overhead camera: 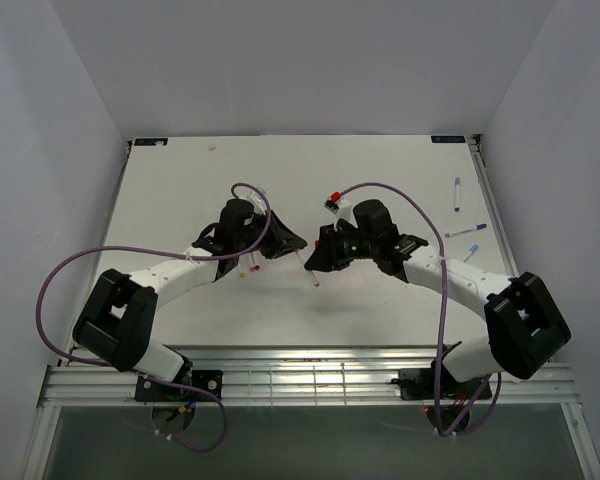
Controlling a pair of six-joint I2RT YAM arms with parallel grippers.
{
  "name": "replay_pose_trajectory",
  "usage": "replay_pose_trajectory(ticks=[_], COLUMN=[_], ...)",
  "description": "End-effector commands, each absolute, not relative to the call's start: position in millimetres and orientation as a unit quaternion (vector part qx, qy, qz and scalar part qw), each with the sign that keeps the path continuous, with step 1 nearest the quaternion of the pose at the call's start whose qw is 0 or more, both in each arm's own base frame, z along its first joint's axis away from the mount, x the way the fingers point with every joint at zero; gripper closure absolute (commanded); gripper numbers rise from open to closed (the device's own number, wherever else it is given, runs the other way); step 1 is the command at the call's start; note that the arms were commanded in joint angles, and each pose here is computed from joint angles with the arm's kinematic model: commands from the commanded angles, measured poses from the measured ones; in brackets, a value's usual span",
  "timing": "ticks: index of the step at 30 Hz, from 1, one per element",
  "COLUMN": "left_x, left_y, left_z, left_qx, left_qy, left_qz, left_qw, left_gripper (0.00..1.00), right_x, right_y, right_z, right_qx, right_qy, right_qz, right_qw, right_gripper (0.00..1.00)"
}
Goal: Open the pen caps
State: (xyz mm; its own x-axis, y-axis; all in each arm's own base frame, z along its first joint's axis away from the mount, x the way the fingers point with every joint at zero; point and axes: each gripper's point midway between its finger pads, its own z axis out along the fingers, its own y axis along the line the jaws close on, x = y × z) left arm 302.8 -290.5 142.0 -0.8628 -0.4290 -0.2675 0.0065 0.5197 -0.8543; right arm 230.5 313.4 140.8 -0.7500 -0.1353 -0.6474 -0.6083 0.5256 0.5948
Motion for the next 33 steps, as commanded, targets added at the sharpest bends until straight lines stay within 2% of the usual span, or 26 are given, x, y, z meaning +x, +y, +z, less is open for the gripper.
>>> replay_pose_trajectory(ticks=[1,7,14,17,20,21,22,24,27,30,32,33], left_x=[291.0,287.4,296.7,302.4,308.0,315.2,318.9,331.2,340.6,346.7,348.7,349.3], left_y=[-294.1,-296.4,-299.5,-298.5,-288.1,-286.8,-276.8,-272.4,-261.2,-255.9,-251.6,-249.3], left_z=[158.1,161.7,176.5,177.8,162.4,169.4,156.4,167.7,165.1,170.2,171.6,173.1], left_qx=[-0.082,-0.066,-0.079,-0.093,-0.13,-0.138,-0.162,-0.178,-0.2,-0.216,-0.219,-0.218], left_qy=[0.833,0.831,0.826,0.829,0.851,0.853,0.868,0.868,0.876,0.872,0.87,0.87], left_qz=[-0.494,-0.502,-0.505,-0.496,-0.452,-0.441,-0.401,-0.379,-0.335,-0.325,-0.317,-0.313], left_qw=[0.235,0.232,0.238,0.24,0.235,0.243,0.243,0.266,0.282,0.297,0.307,0.313], left_gripper=[1.0,1.0,1.0,1.0,1.0,1.0,1.0,1.0,1.0,1.0,1.0,1.0], right_x=[237.1,229.7,228.9,234.8,244.2,264.7,254.0,274.2,278.3,282.6,280.0,270.5], right_y=[326.8,341.3,343.9,341.2,335.9,323.6,329.7,310.7,298.1,295.2,303.2,317.2], right_z=[164.0,161.1,153.1,145.5,134.2,125.2,124.1,118.5,114.5,113.5,112.1,109.4], right_qx=[-0.269,-0.296,-0.288,-0.276,-0.268,-0.261,-0.285,-0.271,-0.27,-0.268,-0.276,-0.294], right_qy=[0.802,0.784,0.788,0.803,0.834,0.853,0.856,0.87,0.874,0.873,0.872,0.871], right_qz=[0.448,0.485,0.489,0.467,0.396,0.314,0.274,0.153,0.033,0.004,0.028,0.074], right_qw=[0.291,0.25,0.239,0.247,0.277,0.327,0.333,0.382,0.403,0.407,0.403,0.386], right_gripper=[0.64,0.68,0.82,0.92,0.92,0.92,0.92,0.92,0.92,0.92,0.92,0.92])
